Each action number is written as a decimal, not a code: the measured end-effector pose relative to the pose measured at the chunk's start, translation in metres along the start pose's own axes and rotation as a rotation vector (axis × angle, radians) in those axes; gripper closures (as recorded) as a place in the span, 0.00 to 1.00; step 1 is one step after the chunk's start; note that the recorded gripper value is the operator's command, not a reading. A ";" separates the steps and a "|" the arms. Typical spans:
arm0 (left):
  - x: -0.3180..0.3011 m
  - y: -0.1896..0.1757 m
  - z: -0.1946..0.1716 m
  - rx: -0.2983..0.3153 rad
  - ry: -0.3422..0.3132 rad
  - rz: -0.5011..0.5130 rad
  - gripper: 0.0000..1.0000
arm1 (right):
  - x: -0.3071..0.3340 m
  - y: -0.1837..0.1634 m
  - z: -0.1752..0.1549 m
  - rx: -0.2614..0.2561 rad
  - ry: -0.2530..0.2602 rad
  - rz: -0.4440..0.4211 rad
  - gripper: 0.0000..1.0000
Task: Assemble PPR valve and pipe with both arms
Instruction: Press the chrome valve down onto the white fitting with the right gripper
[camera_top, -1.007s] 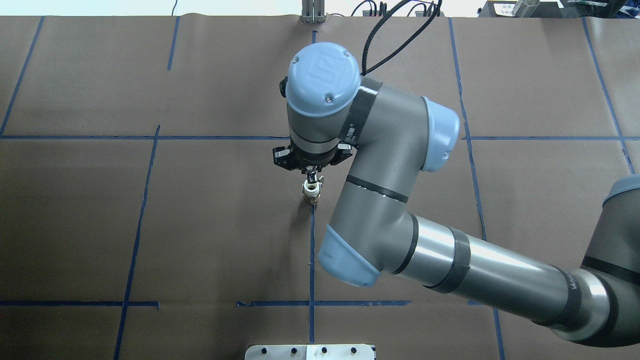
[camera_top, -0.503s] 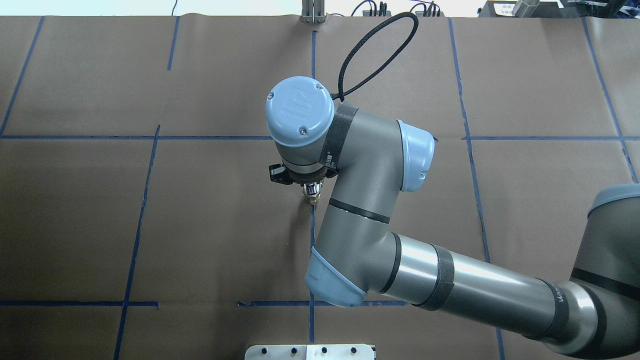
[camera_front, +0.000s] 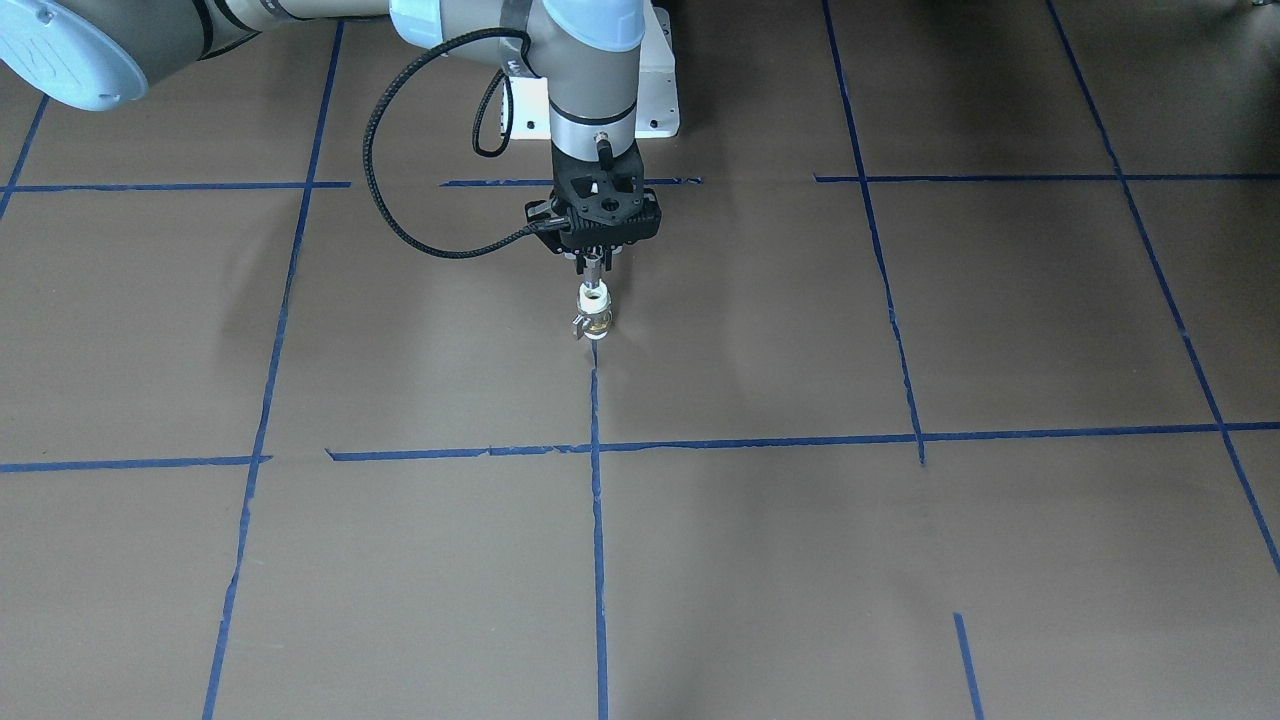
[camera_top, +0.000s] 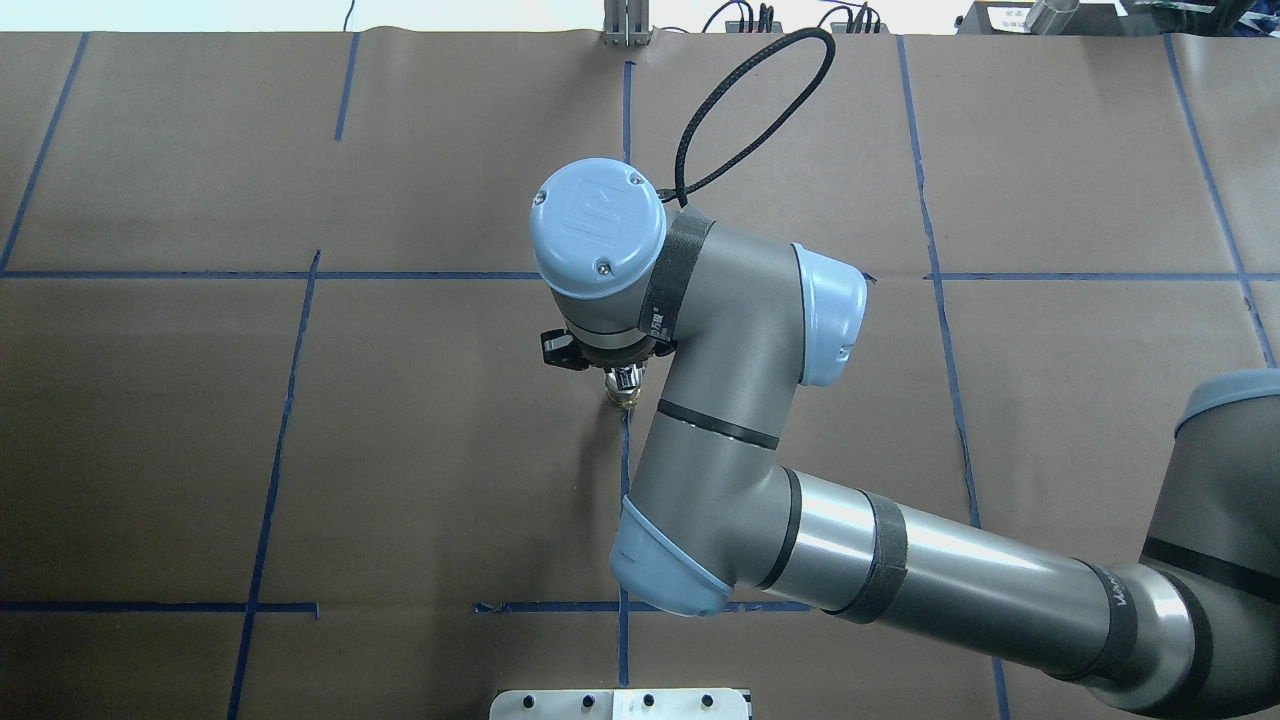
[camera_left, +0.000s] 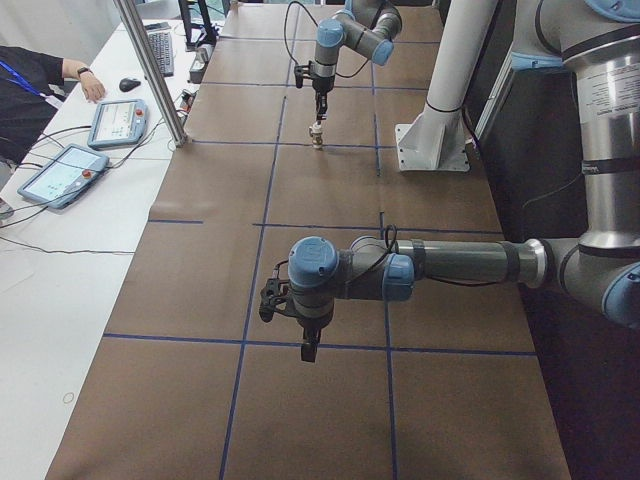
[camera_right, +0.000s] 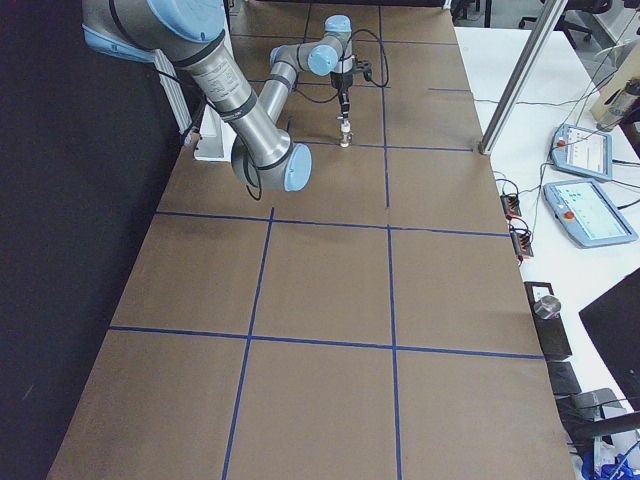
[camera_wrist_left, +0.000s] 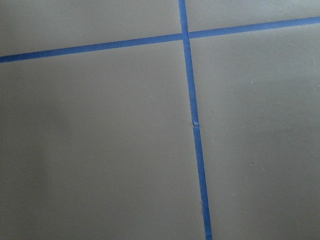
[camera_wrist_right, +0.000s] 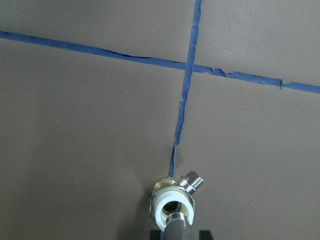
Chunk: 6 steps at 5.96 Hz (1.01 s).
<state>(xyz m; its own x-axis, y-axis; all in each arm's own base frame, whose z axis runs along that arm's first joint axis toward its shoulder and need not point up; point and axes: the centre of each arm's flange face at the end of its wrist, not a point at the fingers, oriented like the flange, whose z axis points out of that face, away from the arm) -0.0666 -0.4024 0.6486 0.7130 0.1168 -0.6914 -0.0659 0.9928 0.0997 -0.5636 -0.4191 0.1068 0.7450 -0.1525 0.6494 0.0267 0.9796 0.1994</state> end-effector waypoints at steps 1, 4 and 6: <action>-0.001 0.000 0.001 -0.001 0.001 -0.001 0.00 | -0.002 0.002 0.004 0.000 0.008 -0.003 1.00; -0.002 0.001 0.002 -0.004 0.002 -0.004 0.00 | -0.005 0.002 0.006 0.003 0.013 -0.008 1.00; -0.002 0.001 0.002 -0.004 0.001 -0.005 0.00 | -0.006 0.001 0.004 0.008 0.012 -0.016 1.00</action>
<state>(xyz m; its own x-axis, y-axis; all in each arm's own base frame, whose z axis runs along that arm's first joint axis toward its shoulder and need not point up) -0.0668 -0.4019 0.6516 0.7123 0.1119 -0.6929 -0.0651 0.9935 0.0936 -0.5704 -0.4174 0.1061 0.7526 -0.1667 0.6370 0.0337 0.9759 0.2156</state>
